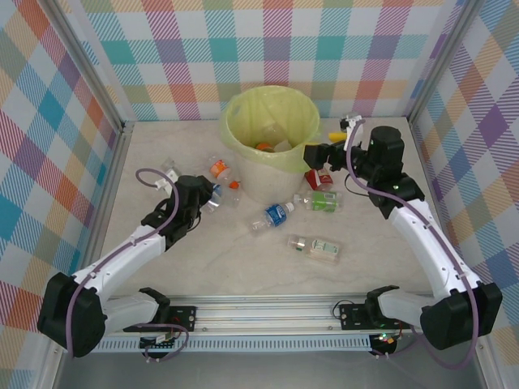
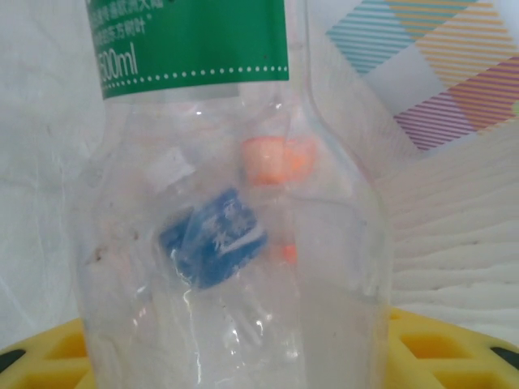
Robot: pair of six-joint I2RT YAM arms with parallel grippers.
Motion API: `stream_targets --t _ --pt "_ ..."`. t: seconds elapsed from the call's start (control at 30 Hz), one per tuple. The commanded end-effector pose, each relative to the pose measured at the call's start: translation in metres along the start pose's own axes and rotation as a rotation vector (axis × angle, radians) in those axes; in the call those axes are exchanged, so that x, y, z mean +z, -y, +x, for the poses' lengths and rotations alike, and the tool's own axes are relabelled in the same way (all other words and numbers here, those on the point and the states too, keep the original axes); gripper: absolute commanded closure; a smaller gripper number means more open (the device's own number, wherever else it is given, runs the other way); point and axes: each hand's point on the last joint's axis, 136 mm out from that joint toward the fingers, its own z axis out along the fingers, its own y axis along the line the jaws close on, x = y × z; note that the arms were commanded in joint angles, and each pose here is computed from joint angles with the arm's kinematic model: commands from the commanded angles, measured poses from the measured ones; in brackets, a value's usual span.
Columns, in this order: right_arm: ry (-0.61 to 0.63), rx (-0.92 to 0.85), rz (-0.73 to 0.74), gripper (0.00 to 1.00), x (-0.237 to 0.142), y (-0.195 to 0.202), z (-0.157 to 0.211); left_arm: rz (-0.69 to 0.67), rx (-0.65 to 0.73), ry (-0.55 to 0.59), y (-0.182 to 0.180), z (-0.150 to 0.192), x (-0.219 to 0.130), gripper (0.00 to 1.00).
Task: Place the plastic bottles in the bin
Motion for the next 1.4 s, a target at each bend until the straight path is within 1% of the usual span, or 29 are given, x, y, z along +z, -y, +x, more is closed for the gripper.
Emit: stream_targets --t 0.0,0.07,0.2,0.33,0.37,0.43,0.47,0.53,0.6,0.7,0.73,0.8,0.9,0.97,1.1,1.2,1.37 --pt "0.055 -0.075 -0.142 0.0 -0.012 -0.032 -0.015 0.083 0.097 0.121 0.039 -0.038 -0.013 0.54" --pt "0.051 -0.083 -0.163 0.0 -0.014 -0.036 -0.013 0.099 0.143 0.17 0.052 -0.054 -0.019 0.54" --pt "0.049 -0.081 -0.156 0.0 -0.017 -0.036 -0.011 0.119 0.198 0.284 0.075 -0.087 -0.031 0.53" --pt "0.048 -0.091 -0.152 0.0 -0.021 -0.038 -0.011 0.246 0.258 0.359 0.124 -0.116 -0.048 0.53" --pt "0.05 -0.092 -0.149 0.0 -0.022 -0.038 -0.011 0.286 0.279 0.368 0.137 -0.119 -0.052 0.53" --pt "0.058 -0.094 -0.139 0.0 -0.025 -0.037 -0.012 0.409 0.38 0.376 0.171 -0.122 -0.061 0.52" --pt "0.06 -0.093 -0.131 0.0 -0.026 -0.036 -0.011 0.448 0.426 0.379 0.185 -0.123 -0.064 0.52" --pt "0.064 -0.092 -0.12 0.0 -0.028 -0.035 -0.011 0.456 0.474 0.402 0.198 -0.129 -0.064 0.51" --pt "0.064 -0.091 -0.111 0.0 -0.03 -0.035 -0.011 0.465 0.493 0.435 0.21 -0.138 -0.067 0.51" --pt "0.069 -0.092 -0.091 0.0 -0.033 -0.033 -0.013 0.533 0.511 0.459 0.233 -0.147 -0.074 0.52" --pt "0.071 -0.09 -0.079 0.0 -0.034 -0.032 -0.013 0.559 0.516 0.453 0.243 -0.148 -0.076 0.52" --pt "0.074 -0.085 -0.052 0.0 -0.036 -0.028 -0.014 0.605 0.511 0.406 0.258 -0.144 -0.073 0.52" --pt "0.075 -0.092 -0.053 0.0 -0.038 -0.029 -0.013 0.681 0.429 0.31 0.276 -0.132 -0.064 0.54" --pt "0.08 -0.094 -0.05 0.0 -0.039 -0.029 -0.014 0.708 0.416 0.247 0.283 -0.122 -0.056 0.54" --pt "0.083 -0.098 -0.043 0.0 -0.041 -0.029 -0.014 0.657 0.403 0.126 0.285 -0.103 -0.03 0.57" --pt "0.089 -0.092 -0.04 0.0 -0.04 -0.027 -0.013 0.649 0.387 0.06 0.286 -0.09 -0.017 0.57" --pt "0.088 -0.084 -0.036 0.0 -0.036 -0.025 -0.013 0.647 0.379 -0.09 0.294 -0.059 0.005 0.55"
